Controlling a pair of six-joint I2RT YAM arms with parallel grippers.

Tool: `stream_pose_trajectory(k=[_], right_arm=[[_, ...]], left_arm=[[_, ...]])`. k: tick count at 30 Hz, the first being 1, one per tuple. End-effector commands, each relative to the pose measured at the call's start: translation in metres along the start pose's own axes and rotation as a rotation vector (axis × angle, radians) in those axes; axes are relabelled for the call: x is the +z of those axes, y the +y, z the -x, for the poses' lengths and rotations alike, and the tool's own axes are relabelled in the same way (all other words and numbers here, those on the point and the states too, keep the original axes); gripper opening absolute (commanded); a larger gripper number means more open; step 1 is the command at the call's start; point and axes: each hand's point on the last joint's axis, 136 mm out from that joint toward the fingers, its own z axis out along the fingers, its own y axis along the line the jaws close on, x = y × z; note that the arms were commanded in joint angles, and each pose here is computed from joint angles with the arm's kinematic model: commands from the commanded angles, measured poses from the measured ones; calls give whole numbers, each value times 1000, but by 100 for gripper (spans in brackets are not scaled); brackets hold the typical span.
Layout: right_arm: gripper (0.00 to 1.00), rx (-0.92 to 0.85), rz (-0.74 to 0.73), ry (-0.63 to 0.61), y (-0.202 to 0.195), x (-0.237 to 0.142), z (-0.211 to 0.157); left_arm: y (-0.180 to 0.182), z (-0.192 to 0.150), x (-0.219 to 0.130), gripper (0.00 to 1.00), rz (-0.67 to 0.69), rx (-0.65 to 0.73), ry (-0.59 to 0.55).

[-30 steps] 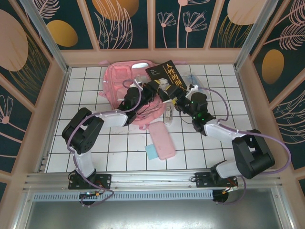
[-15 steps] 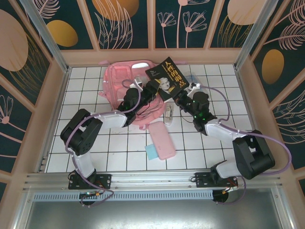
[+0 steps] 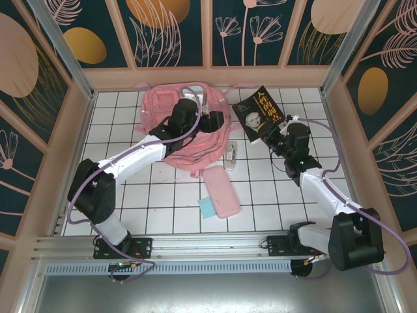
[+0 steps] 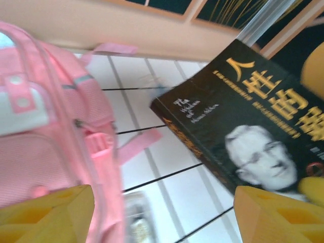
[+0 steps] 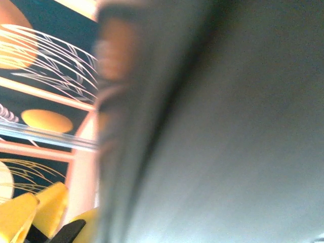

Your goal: Pack the student bag

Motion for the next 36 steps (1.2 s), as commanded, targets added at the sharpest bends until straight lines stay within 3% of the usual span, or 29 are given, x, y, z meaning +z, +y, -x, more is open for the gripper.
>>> stream_pose_trajectory(k=[1, 7, 14, 30, 32, 36], right_arm=[[0, -96, 46, 7, 23, -11, 6], [0, -111, 15, 34, 14, -11, -1], [0, -131, 0, 31, 10, -13, -1], [0, -126, 16, 38, 8, -12, -6], [0, -128, 18, 41, 7, -12, -7], [0, -135, 20, 46, 7, -12, -8]], left_arm=[[36, -40, -1, 74, 135, 273, 199], [71, -82, 25, 71, 243, 443, 472], [90, -111, 30, 70, 255, 533, 634], [152, -149, 53, 65, 371, 538, 704], [155, -156, 56, 57, 367, 534, 719], [144, -163, 58, 12, 293, 521, 729]])
